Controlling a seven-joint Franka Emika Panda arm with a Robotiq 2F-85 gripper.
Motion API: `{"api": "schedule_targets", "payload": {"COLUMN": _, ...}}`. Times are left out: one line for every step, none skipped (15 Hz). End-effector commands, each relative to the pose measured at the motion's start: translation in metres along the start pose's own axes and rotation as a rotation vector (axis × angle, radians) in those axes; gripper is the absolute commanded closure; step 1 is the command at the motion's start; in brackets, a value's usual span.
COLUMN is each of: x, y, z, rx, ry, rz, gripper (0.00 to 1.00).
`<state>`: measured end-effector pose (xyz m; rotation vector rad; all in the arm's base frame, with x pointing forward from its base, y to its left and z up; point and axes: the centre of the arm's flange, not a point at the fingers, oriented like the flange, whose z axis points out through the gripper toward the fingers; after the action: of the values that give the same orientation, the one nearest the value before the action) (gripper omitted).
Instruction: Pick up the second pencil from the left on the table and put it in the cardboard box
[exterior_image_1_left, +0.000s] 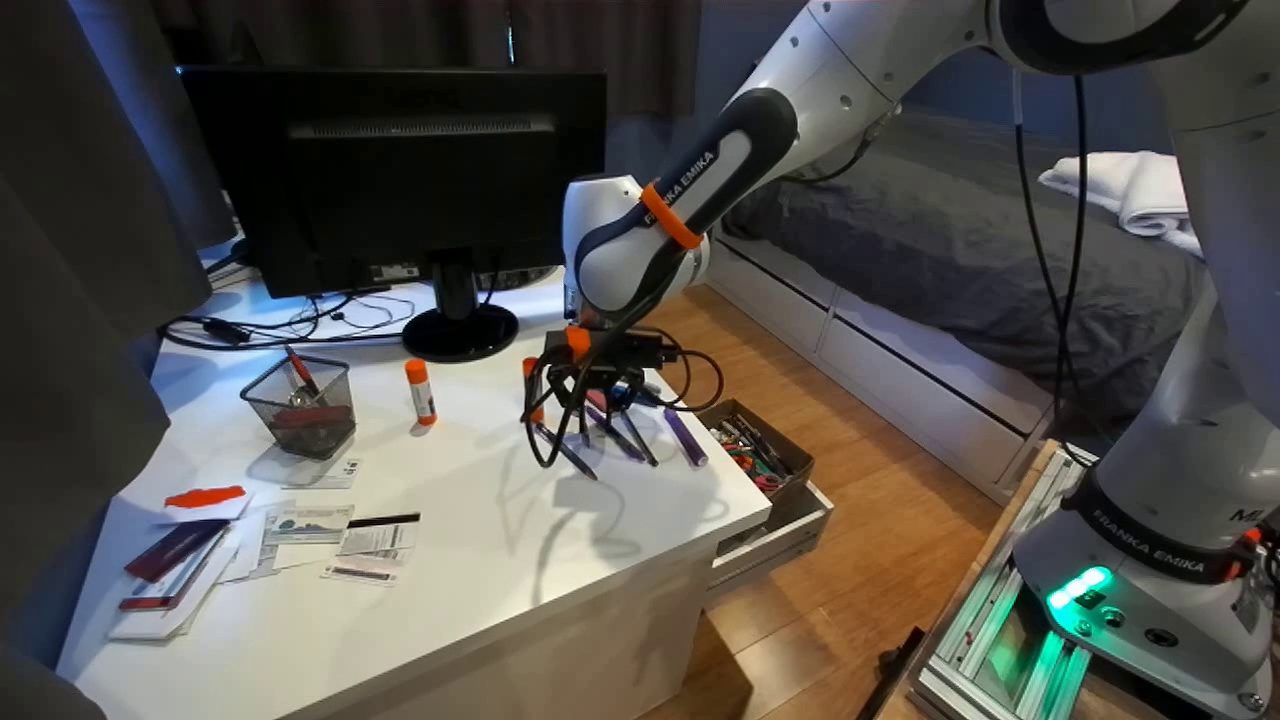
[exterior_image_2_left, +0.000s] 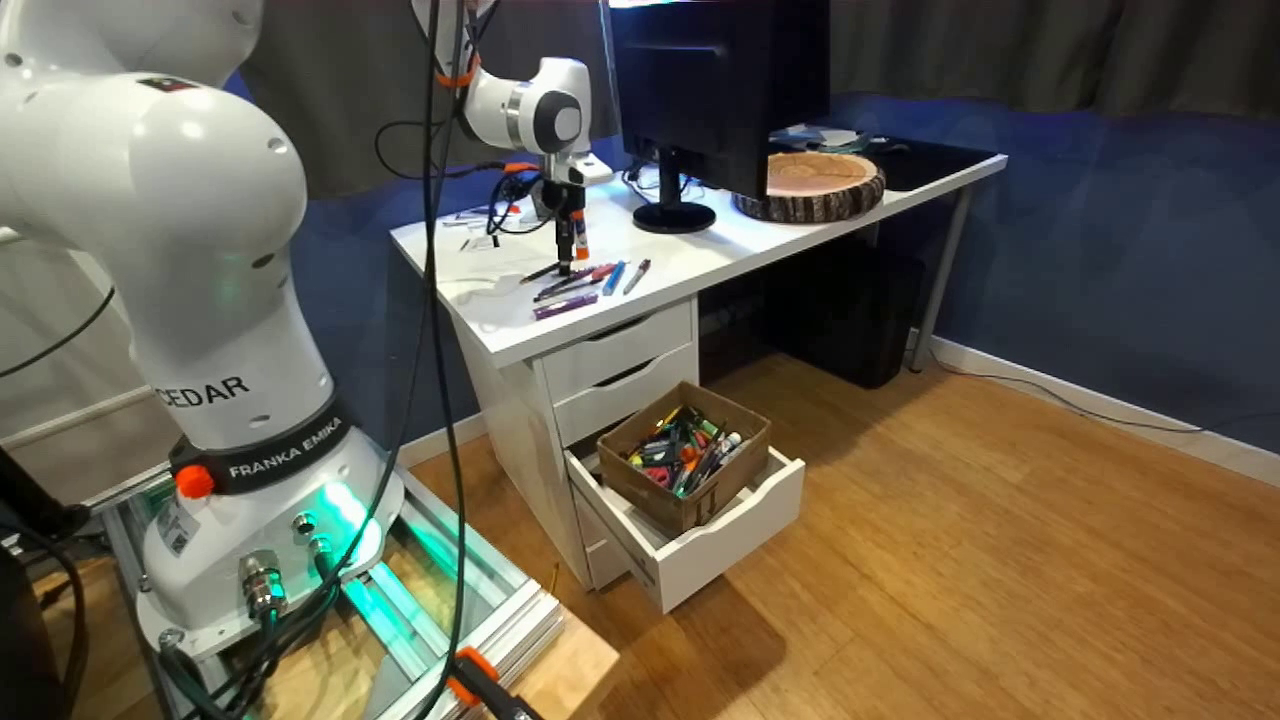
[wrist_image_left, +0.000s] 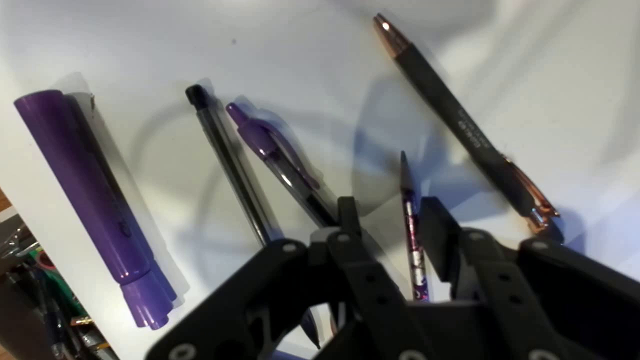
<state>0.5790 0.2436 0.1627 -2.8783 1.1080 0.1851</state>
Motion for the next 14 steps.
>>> {"api": "schedule_targets", "payload": {"x": 0.002, "y": -0.017, "z": 0.007, "rx": 0.0, "ry": 0.003, "rz": 0.023, "gripper": 0.62}}
{"api": "schedule_targets", "payload": {"x": 0.002, "y": -0.019, "z": 0.006, "rx": 0.003, "ry": 0.004, "rz": 0.023, "gripper": 0.62}}
{"api": "schedule_targets", "payload": {"x": 0.003, "y": -0.021, "z": 0.006, "rx": 0.005, "ry": 0.004, "rz": 0.024, "gripper": 0.62}}
{"api": "schedule_targets", "payload": {"x": 0.003, "y": -0.022, "z": 0.007, "rx": 0.006, "ry": 0.003, "rz": 0.024, "gripper": 0.62}}
{"api": "schedule_targets", "payload": {"x": 0.003, "y": -0.023, "z": 0.008, "rx": 0.004, "ry": 0.005, "rz": 0.025, "gripper": 0.62}}
{"api": "schedule_targets", "payload": {"x": 0.004, "y": -0.024, "z": 0.009, "rx": 0.0, "ry": 0.006, "rz": 0.024, "gripper": 0.62}}
{"api": "schedule_targets", "payload": {"x": 0.004, "y": -0.025, "z": 0.01, "rx": -0.002, "ry": 0.003, "rz": 0.025, "gripper": 0.61}}
{"api": "schedule_targets", "payload": {"x": 0.004, "y": -0.026, "z": 0.012, "rx": -0.004, "ry": 0.004, "rz": 0.025, "gripper": 0.6}}
{"api": "schedule_targets", "payload": {"x": 0.004, "y": -0.026, "z": 0.014, "rx": -0.008, "ry": 0.005, "rz": 0.026, "gripper": 0.63}}
{"api": "schedule_targets", "payload": {"x": 0.003, "y": -0.027, "z": 0.016, "rx": -0.013, "ry": 0.003, "rz": 0.026, "gripper": 0.65}}
{"api": "schedule_targets", "payload": {"x": 0.004, "y": -0.028, "z": 0.017, "rx": -0.018, "ry": 0.006, "rz": 0.027, "gripper": 0.69}}
{"api": "schedule_targets", "payload": {"x": 0.004, "y": -0.028, "z": 0.017, "rx": -0.026, "ry": 0.005, "rz": 0.029, "gripper": 0.75}}
{"api": "schedule_targets", "payload": {"x": 0.004, "y": -0.028, "z": 0.018, "rx": -0.039, "ry": 0.005, "rz": 0.027, "gripper": 0.92}}
{"api": "schedule_targets", "payload": {"x": 0.003, "y": -0.028, "z": 0.019, "rx": -0.048, "ry": 0.002, "rz": 0.026, "gripper": 0.98}}
